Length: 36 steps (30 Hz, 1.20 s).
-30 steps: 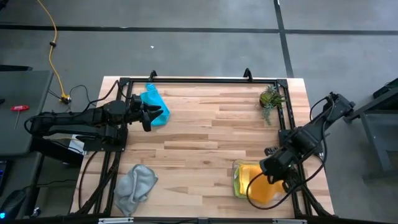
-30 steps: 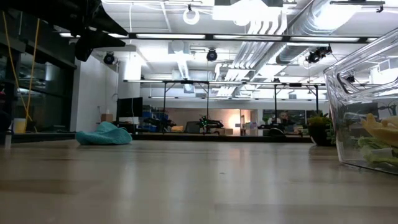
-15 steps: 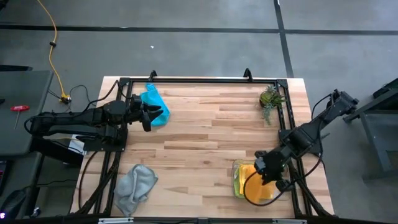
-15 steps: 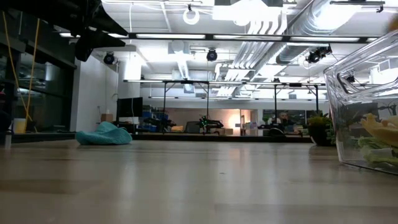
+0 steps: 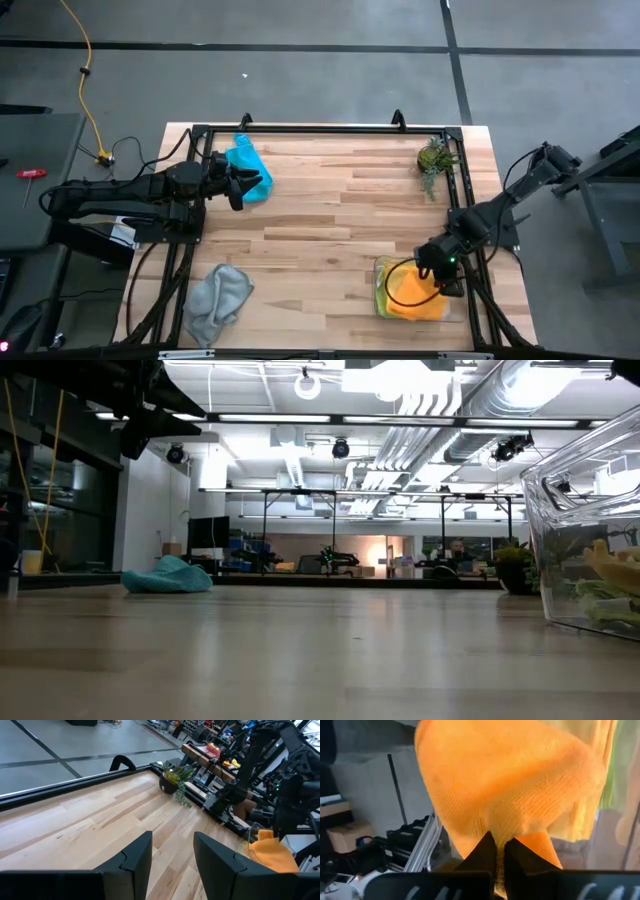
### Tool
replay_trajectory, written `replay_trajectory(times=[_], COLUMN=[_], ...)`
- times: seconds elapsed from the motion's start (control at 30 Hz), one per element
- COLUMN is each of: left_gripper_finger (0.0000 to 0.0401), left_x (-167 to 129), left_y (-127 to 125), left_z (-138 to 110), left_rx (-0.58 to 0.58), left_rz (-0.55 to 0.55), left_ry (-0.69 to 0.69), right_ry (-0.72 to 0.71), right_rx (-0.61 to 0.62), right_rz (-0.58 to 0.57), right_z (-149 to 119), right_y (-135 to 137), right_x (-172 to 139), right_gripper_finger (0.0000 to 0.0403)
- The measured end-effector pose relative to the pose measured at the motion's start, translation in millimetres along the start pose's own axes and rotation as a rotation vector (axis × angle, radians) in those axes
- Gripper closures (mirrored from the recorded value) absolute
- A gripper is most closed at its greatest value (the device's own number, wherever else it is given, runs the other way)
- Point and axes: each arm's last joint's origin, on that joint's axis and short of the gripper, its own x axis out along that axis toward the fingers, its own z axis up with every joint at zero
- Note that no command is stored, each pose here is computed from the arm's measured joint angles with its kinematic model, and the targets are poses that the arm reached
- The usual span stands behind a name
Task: Fold microfiber towels
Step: Put the orange microfiber cloth into the transparent bin
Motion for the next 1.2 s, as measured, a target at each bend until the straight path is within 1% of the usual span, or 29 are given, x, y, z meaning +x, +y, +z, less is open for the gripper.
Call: replay_trajectory(times=[0.07, 0.1, 0.2, 0.27, 0.3, 0.4, 0.47, 0.5, 0.57, 0.63, 0.7, 0.8, 0.87, 0.93, 1.07, 1.13, 1.2], left_gripper_finger=[0.0268, 0.0268, 0.0268, 0.0268, 0.0268, 0.0268, 0.0268, 0.0268, 0.0268, 0.0268, 0.0268, 0.0268, 0.0268, 0.0268, 0.0268, 0.0268, 0.0268], left_x=[0, 0, 0, 0, 0, 0, 0, 0, 0, 0, 0, 0, 0, 0, 0, 0, 0], left_y=[0, 0, 0, 0, 0, 0, 0, 0, 0, 0, 0, 1, 1, 1, 1, 1, 1], left_z=[0, 0, 0, 0, 0, 0, 0, 0, 0, 0, 0, -1, -1, -1, -1, -1, -1], left_rx=[0.000, 0.000, 0.001, 0.000, 0.001, 0.001, 0.009, 0.015, 0.018, 0.012, 0.010, 0.010, 0.004, 0.003, 0.003, 0.004, 0.003], left_rz=[0.000, 0.001, 0.005, 0.006, 0.007, 0.006, 0.007, 0.007, 0.007, 0.006, 0.006, 0.008, 0.007, 0.007, 0.007, 0.007, 0.007], left_ry=[0.000, 0.000, -0.002, -0.003, -0.002, -0.001, -0.001, 0.000, 0.000, 0.002, 0.003, 0.005, 0.005, 0.005, 0.005, 0.005, 0.005], right_ry=[-0.002, -0.014, -0.106, -0.165, -0.197, -0.253, -0.290, -0.301, -0.279, -0.209, -0.137, -0.105, -0.088, -0.073, -0.065, -0.099, -0.153], right_rx=[0.001, -0.028, -0.196, -0.277, -0.301, -0.377, -0.470, -0.506, -0.514, -0.463, -0.387, -0.276, -0.166, -0.064, 0.099, 0.133, 0.122], right_rz=[0.007, 0.016, 0.085, 0.140, 0.186, 0.411, 0.531, 0.555, 0.543, 0.484, 0.411, 0.337, 0.270, 0.246, 0.214, 0.214, 0.240], right_z=[2, 3, 14, 22, 26, 33, 34, 33, 33, 34, 34, 33, 31, 28, 27, 30, 37], right_y=[-1, 2, 19, 32, 40, 65, 79, 81, 75, 57, 31, -3, -24, -40, -55, -55, -52], right_x=[-1, -4, -23, -42, -55, -90, -105, -107, -100, -81, -59, -34, -19, -9, -3, -5, -10], right_gripper_finger=[0.0403, 0.0403, 0.0403, 0.0403, 0.0403, 0.0403, 0.0403, 0.0403, 0.0403, 0.0403, 0.0403, 0.0403, 0.0403, 0.0403, 0.0403, 0.0403, 0.0403])
